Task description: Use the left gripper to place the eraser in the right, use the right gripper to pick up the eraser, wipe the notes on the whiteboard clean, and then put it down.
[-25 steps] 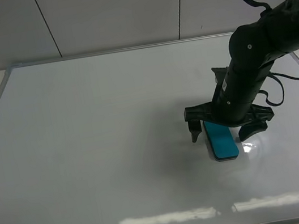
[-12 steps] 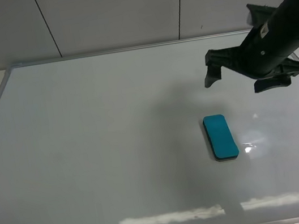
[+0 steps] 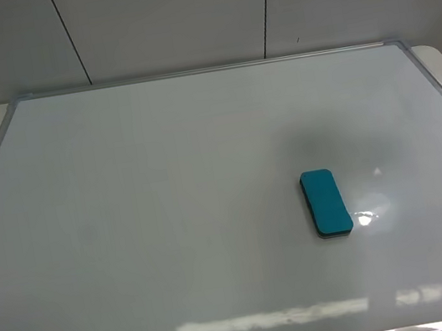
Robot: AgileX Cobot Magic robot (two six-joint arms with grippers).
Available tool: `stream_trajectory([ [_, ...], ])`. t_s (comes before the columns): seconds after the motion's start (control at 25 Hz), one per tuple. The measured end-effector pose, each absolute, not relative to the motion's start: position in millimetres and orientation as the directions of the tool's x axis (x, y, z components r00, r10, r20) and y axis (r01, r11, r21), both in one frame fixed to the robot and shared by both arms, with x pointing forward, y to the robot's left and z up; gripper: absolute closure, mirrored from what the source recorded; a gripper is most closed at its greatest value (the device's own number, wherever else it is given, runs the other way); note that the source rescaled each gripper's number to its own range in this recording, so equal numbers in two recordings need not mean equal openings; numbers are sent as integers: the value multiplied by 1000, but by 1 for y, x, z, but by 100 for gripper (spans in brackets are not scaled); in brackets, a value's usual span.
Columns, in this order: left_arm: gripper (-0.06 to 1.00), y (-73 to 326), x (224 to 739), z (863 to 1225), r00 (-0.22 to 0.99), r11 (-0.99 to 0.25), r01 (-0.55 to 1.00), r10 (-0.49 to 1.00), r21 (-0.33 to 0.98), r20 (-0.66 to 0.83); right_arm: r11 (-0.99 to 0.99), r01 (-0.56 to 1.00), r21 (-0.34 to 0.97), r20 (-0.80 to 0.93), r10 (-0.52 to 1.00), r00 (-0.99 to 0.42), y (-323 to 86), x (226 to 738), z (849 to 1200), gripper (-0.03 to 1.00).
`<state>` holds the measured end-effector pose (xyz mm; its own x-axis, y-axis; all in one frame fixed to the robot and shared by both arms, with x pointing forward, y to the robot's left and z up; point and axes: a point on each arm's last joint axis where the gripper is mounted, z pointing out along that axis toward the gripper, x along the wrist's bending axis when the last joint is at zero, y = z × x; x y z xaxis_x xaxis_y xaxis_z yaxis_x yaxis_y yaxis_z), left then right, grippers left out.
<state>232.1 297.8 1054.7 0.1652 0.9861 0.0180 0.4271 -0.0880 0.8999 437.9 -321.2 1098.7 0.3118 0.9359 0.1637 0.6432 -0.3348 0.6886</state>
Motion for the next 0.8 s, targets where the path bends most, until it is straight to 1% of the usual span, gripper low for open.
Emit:
stream_trajectory([
  [0.12, -5, 298, 232, 1055, 165, -88, 427, 986, 900, 18, -352, 586, 730, 161, 922, 353, -328, 406, 1117, -3],
  [0.36, -5, 298, 232, 1055, 165, -88, 427, 986, 900, 18, -339, 454, 824, 194, 922, 336, -320, 343, 1143, -3],
  [0.56, -5, 298, 232, 1055, 165, -88, 427, 986, 900, 18, -292, 344, 893, 191, 935, 298, -313, 292, 1144, -3],
  [0.8, -5, 298, 232, 1055, 165, -88, 427, 986, 900, 18, -252, 270, 929, 177, 945, 275, -306, 249, 1135, -3],
])
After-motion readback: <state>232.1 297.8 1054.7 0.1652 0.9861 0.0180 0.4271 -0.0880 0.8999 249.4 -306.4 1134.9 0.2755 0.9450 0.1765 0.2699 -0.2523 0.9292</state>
